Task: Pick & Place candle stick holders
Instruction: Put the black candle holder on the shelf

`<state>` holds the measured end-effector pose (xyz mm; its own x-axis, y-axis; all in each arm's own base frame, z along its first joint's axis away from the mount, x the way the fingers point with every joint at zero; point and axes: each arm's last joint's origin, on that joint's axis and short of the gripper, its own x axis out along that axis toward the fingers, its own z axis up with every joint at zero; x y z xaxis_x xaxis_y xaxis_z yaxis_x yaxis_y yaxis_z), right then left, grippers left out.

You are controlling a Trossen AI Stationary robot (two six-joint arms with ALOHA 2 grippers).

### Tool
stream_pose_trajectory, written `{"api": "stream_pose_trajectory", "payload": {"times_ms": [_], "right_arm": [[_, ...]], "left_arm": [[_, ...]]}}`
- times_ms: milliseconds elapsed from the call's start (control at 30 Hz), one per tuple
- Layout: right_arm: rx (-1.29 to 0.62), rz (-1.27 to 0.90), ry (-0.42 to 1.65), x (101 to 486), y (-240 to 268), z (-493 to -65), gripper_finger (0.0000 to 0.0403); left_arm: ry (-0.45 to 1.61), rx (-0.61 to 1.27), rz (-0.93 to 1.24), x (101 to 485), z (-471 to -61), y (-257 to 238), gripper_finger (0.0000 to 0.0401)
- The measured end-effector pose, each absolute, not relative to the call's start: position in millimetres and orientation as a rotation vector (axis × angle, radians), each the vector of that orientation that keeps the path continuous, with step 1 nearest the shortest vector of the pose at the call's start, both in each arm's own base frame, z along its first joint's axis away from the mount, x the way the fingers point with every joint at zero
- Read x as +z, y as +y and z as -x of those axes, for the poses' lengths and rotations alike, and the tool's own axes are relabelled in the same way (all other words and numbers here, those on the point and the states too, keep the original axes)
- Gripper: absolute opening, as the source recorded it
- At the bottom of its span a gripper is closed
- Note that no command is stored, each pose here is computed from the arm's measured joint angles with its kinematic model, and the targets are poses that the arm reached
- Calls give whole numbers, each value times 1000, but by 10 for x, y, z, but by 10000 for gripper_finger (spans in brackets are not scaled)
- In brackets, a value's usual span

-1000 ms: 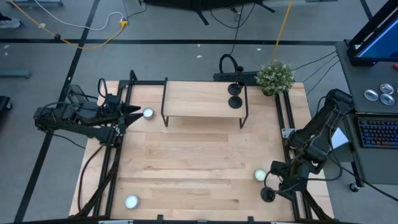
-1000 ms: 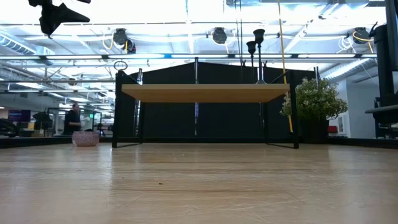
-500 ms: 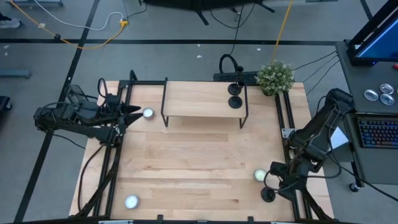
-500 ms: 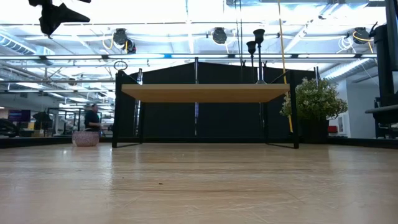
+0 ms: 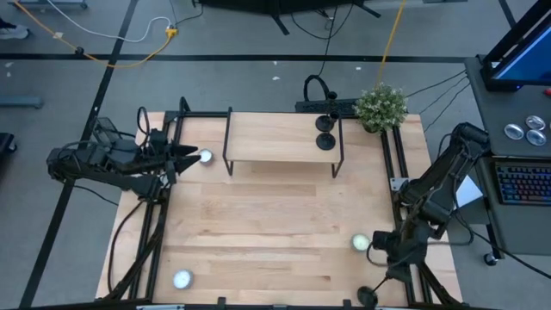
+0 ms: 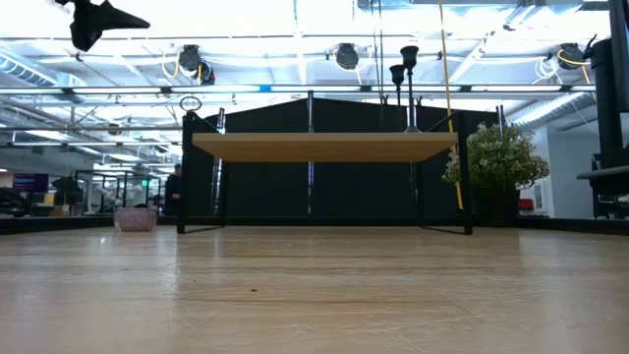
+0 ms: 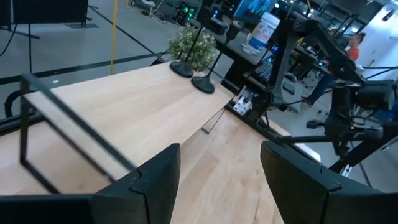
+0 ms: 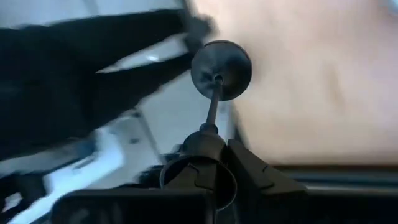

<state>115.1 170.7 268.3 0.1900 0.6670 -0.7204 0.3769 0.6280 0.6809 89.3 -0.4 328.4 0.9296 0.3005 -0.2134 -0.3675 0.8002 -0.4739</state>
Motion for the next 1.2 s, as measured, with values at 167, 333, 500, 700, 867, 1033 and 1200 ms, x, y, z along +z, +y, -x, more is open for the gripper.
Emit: {"api": "stream_pose_trajectory", "payload": {"times_ms": [167, 333, 500, 700, 867, 1033, 1200], "right_arm": [[300, -1005, 1270, 2789, 1632, -1309, 10], [286, -1025, 1123, 2843, 1456, -1531, 10], [345, -1030, 921, 2954, 1235, -1802, 10], [351, -1014, 701, 3064, 906, -2065, 10], [297, -987, 686, 2991, 682, -2218, 10], [313, -982, 644, 2940, 572, -2402, 10], [312, -951, 625, 2921, 520, -2572, 10]], "left_arm": [[122, 352, 494, 3309, -1066, -30, 230], [141, 377, 448, 3288, -1242, -49, 230], [113, 369, 455, 3294, -1465, -82, 230], [84, 191, 467, 3305, -1793, -174, 230], [78, 24, 486, 3238, -2118, -268, 230], [161, -50, 495, 3134, -2422, -339, 230], [263, -120, 499, 3153, -2718, -409, 230]]}}
